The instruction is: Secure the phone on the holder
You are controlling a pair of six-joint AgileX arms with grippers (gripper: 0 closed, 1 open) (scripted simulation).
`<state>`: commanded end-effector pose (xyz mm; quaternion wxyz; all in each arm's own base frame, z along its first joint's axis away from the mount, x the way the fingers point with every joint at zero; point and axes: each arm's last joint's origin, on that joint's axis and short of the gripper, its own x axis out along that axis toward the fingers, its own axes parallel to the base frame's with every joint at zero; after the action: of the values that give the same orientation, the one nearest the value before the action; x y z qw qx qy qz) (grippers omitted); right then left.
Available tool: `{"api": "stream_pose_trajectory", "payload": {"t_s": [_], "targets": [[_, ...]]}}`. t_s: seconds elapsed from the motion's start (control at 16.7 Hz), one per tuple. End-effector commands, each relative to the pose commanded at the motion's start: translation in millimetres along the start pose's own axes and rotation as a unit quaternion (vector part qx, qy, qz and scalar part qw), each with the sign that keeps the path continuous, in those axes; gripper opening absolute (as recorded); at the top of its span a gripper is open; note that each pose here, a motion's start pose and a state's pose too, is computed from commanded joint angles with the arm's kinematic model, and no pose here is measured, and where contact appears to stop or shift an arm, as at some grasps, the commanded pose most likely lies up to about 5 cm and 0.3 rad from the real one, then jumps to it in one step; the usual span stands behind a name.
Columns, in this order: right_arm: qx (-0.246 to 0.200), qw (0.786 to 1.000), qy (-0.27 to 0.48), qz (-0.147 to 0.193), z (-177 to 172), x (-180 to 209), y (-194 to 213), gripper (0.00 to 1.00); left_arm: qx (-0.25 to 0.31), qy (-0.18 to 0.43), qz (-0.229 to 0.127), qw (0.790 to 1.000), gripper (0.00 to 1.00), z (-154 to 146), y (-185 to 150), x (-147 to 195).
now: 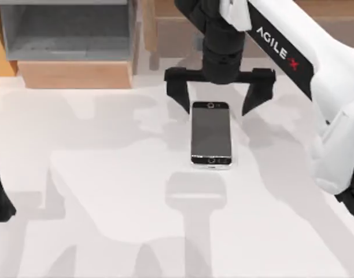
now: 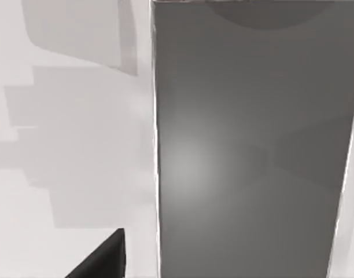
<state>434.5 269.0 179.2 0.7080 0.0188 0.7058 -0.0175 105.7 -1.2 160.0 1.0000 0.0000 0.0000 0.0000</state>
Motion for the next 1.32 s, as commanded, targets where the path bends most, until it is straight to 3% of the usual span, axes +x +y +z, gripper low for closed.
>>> {"api": "stream_pose_trajectory", "payload": {"t_s": [0.54,1.08,1.32], "targets": [[0.000,1.000,0.000,0.000,2,7,1,1.00,0.000,0.000,0.000,1.000,1.00,0,0,0],[-0.001,1.000,0.004,-0.003,2,73,3,1.00,0.000,0.000,0.000,1.000,1.00,0,0,0],[-0.001,1.000,0.002,-0.001,1,80,3,1.00,0.000,0.000,0.000,1.000,1.00,0,0,0]]}}
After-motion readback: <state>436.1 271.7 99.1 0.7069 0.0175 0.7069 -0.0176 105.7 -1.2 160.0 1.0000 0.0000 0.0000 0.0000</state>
